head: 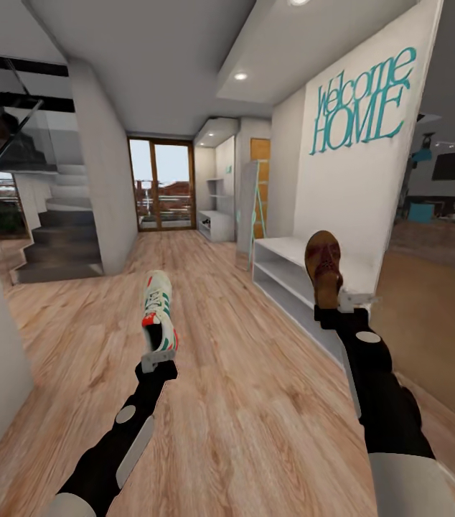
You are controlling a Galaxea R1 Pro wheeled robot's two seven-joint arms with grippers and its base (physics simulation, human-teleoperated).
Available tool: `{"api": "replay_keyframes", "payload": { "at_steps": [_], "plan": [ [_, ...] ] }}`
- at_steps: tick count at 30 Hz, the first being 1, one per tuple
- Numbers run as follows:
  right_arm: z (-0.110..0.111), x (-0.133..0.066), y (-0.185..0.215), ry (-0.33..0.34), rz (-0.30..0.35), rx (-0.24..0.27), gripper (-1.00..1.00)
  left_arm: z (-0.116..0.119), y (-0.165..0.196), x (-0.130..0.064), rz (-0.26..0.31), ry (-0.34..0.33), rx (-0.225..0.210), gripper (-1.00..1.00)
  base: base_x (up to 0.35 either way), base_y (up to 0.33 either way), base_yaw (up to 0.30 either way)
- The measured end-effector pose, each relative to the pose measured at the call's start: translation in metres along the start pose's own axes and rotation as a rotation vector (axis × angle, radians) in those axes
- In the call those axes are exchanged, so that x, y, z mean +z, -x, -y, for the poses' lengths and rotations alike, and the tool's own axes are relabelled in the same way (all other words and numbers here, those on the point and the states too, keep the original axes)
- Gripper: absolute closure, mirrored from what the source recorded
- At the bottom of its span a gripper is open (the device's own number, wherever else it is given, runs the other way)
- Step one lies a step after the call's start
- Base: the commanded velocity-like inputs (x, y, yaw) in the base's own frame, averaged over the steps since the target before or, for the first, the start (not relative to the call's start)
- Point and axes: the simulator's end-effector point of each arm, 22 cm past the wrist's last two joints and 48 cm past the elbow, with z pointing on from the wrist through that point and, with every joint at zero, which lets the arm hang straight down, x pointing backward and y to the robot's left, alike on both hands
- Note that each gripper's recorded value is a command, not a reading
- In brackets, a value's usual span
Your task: Pick up the two gym shoes and the two sandals from the corridor floor and place them onto the hallstand (shoe rack) in the corridor, making sure they are on the rack and not on the floor. Arrange them so the two gym shoes are next to each other and the two sandals are next to each other.
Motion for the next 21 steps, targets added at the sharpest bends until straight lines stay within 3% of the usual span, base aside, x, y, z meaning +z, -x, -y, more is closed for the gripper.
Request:
{"api": "replay_keyframes", "payload": {
  "at_steps": [21],
  "plan": [
    [-0.0001, 0.0, 0.0, 0.0, 0.0, 0.0, 1.0, -0.0004, -0.0001, 0.0001, -0.002, 0.001, 0.0, 1.0, 0.337, 0.0, 0.296]
  ]
}}
